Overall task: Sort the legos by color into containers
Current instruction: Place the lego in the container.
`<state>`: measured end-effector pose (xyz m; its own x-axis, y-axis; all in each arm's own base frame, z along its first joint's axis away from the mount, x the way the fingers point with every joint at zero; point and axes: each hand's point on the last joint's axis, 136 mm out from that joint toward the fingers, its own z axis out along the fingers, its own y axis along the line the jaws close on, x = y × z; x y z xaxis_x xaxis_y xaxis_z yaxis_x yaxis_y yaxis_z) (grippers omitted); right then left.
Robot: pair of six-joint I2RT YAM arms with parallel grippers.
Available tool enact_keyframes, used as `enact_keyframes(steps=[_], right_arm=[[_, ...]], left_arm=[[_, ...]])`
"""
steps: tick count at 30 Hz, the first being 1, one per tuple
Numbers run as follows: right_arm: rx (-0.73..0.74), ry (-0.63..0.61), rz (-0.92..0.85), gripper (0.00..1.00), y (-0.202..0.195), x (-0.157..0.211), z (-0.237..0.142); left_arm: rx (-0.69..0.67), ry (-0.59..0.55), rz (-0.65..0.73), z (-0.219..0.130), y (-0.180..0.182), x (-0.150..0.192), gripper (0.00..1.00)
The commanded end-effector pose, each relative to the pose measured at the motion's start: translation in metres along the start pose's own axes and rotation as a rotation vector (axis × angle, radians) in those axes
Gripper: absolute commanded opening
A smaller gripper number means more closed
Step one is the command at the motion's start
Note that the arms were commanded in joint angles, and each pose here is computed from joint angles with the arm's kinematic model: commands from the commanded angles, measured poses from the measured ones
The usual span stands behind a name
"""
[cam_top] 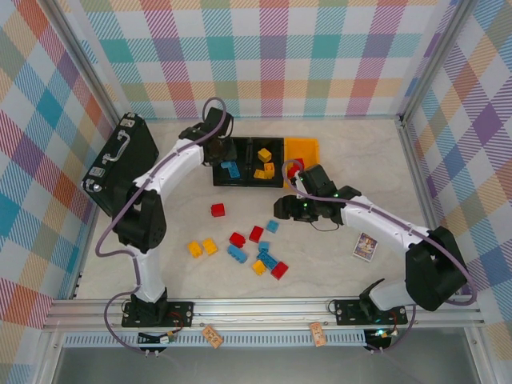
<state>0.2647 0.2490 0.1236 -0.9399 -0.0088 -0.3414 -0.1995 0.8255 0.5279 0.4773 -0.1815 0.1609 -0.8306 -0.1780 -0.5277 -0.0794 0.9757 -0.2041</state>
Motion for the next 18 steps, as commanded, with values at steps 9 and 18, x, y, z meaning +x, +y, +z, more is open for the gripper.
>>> enact_keyframes(steps=[9, 18], right_arm=[[-0.026, -0.006, 0.013, 0.59, 0.009, -0.008, 0.004], [-0.013, -0.006, 0.009, 0.59, 0.006, -0.007, 0.003]], left_arm=[[0.013, 0.082, -0.017, 0.051, -0.008, -0.015, 0.19], [0.012, 0.113, -0.076, 0.082, -0.008, -0.013, 0.22]])
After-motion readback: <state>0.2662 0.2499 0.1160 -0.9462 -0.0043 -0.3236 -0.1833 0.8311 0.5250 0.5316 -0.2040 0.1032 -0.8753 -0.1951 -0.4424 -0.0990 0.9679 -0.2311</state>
